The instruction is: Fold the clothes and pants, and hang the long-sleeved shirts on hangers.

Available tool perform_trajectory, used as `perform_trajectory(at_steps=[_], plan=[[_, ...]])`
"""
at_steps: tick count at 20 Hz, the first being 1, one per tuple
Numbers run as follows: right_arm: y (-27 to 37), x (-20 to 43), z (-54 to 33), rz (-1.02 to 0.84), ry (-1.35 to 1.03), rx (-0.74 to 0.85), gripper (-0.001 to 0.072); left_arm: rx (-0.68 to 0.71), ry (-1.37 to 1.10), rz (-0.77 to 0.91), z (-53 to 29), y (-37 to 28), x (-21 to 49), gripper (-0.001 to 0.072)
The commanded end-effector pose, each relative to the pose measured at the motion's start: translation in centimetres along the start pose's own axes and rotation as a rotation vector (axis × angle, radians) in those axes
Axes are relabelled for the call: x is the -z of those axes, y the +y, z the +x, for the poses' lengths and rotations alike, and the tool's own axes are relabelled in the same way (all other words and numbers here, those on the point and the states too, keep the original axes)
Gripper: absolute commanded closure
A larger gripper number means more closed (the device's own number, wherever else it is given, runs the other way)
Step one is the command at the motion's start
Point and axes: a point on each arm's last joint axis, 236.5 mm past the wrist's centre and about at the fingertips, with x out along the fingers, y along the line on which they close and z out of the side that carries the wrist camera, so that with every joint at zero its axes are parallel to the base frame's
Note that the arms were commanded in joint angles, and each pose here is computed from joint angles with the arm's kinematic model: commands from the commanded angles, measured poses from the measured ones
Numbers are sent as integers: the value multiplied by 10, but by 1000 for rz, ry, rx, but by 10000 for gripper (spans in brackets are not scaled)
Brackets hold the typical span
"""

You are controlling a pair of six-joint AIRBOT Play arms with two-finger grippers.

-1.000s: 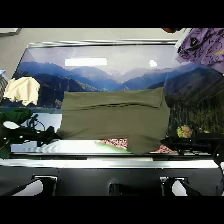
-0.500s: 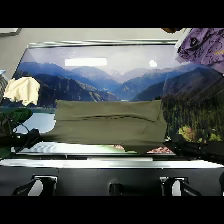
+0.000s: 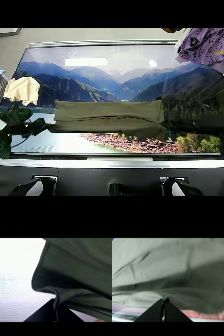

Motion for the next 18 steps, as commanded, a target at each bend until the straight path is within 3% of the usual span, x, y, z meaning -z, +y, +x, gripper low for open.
perform_trajectory(at_steps=[1,12,18], plan=[[2,-44,42,-56,29,68,686,-3,-13,33,26,-10,-37,695],[-10,-128,81,-113,48,145,685,-6,57,98,91,-27,-101,694],[-29,-135,106,-84,80,161,684,-12,113,107,118,-29,-94,694]])
